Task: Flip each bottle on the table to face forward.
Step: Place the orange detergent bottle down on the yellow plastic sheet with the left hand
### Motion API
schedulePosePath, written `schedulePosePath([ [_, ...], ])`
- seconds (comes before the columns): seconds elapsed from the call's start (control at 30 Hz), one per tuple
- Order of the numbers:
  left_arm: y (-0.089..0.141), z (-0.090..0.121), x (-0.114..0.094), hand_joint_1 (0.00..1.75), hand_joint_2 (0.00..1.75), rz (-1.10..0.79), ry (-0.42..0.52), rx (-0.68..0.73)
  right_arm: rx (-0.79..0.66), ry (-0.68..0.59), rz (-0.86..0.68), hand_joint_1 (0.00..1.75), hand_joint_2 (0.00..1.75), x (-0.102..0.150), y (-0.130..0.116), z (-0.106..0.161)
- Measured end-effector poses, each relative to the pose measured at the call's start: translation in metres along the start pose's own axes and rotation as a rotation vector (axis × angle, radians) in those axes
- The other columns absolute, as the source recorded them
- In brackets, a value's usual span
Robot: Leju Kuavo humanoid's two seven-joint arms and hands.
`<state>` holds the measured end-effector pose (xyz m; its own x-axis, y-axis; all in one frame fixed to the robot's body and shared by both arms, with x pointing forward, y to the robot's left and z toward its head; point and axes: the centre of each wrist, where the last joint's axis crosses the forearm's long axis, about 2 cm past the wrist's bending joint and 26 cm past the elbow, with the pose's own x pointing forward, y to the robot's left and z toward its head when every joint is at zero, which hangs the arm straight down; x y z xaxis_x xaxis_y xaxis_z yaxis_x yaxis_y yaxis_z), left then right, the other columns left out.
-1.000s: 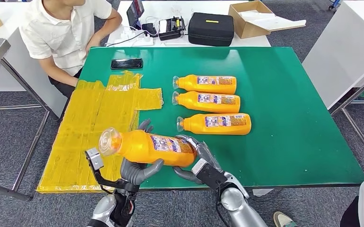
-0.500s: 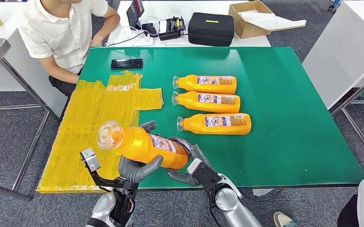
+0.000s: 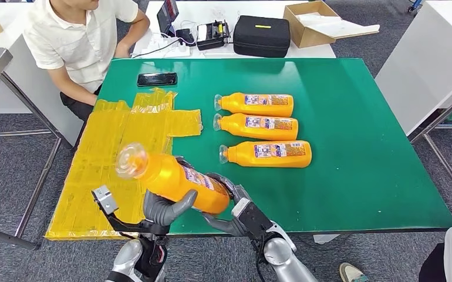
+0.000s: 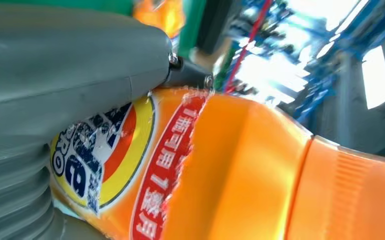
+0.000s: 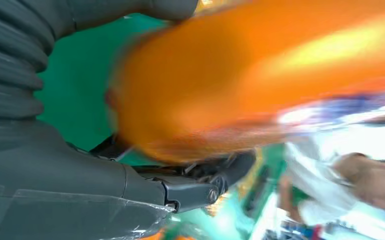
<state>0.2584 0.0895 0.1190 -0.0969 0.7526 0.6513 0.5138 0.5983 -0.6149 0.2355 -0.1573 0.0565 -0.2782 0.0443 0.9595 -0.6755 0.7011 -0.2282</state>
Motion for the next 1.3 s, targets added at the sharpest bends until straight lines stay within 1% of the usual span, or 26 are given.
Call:
schedulePosePath([
  [0.07,0.000,-0.003,0.004,1.75,1.75,-0.010,-0.023,0.006,-0.021,0.036,-0.027,0.00,1.75,-0.007,0.003,0.008],
  [0.13,0.000,-0.004,0.007,1.75,1.75,-0.061,-0.028,0.011,-0.060,0.069,-0.034,0.00,1.75,-0.013,0.004,0.014],
  [0.27,0.001,-0.005,0.012,1.75,1.75,-0.188,-0.028,0.019,-0.130,0.120,0.015,0.00,1.75,-0.019,0.002,0.022],
  [0.33,0.002,-0.005,0.016,1.75,1.75,-0.332,-0.019,0.026,-0.165,0.160,0.111,0.00,1.75,-0.021,0.000,0.026],
  [0.4,0.003,-0.006,0.022,1.75,1.75,-0.576,0.004,0.016,-0.205,0.193,0.224,0.00,1.75,-0.022,-0.004,0.031],
  [0.47,0.003,-0.006,0.028,1.75,1.75,-0.789,0.021,-0.003,-0.240,0.208,0.269,0.00,1.75,-0.022,-0.010,0.038],
  [0.5,0.002,-0.006,0.031,1.75,1.75,-0.847,0.023,-0.010,-0.255,0.213,0.271,0.00,1.75,-0.023,-0.014,0.041],
  [0.7,0.002,-0.005,0.039,1.75,1.75,-0.929,0.002,0.001,-0.319,0.220,0.281,0.00,1.75,-0.024,-0.025,0.051],
  [0.77,0.002,-0.005,0.042,1.75,1.75,-1.046,0.005,0.002,-0.369,0.206,0.294,0.00,1.75,-0.022,-0.031,0.052],
  [0.8,0.003,-0.005,0.045,1.75,1.75,-1.145,0.012,0.003,-0.399,0.198,0.305,0.00,1.75,-0.021,-0.036,0.053],
  [0.87,0.004,-0.005,0.050,1.75,1.75,-1.413,0.037,-0.001,-0.452,0.181,0.330,0.00,1.75,-0.017,-0.048,0.055],
  [0.93,0.007,-0.004,0.052,1.75,1.75,-1.664,0.081,-0.011,-0.484,0.161,0.347,0.00,1.75,-0.013,-0.059,0.056],
  [1.0,0.013,-0.005,0.054,1.75,1.75,-1.821,0.122,-0.016,-0.500,0.136,0.354,0.00,1.75,-0.009,-0.067,0.054],
  [1.07,0.021,-0.007,0.054,1.75,1.75,-1.899,0.145,-0.014,-0.509,0.112,0.357,0.00,1.75,-0.005,-0.072,0.049],
  [1.2,0.034,-0.009,0.054,1.75,1.75,-1.965,0.186,-0.007,-0.518,0.084,0.361,0.00,1.75,-0.001,-0.074,0.044],
  [1.3,0.044,-0.014,0.053,1.75,1.75,-2.037,0.263,-0.004,-0.507,0.054,0.351,0.00,1.75,0.000,-0.073,0.041],
])
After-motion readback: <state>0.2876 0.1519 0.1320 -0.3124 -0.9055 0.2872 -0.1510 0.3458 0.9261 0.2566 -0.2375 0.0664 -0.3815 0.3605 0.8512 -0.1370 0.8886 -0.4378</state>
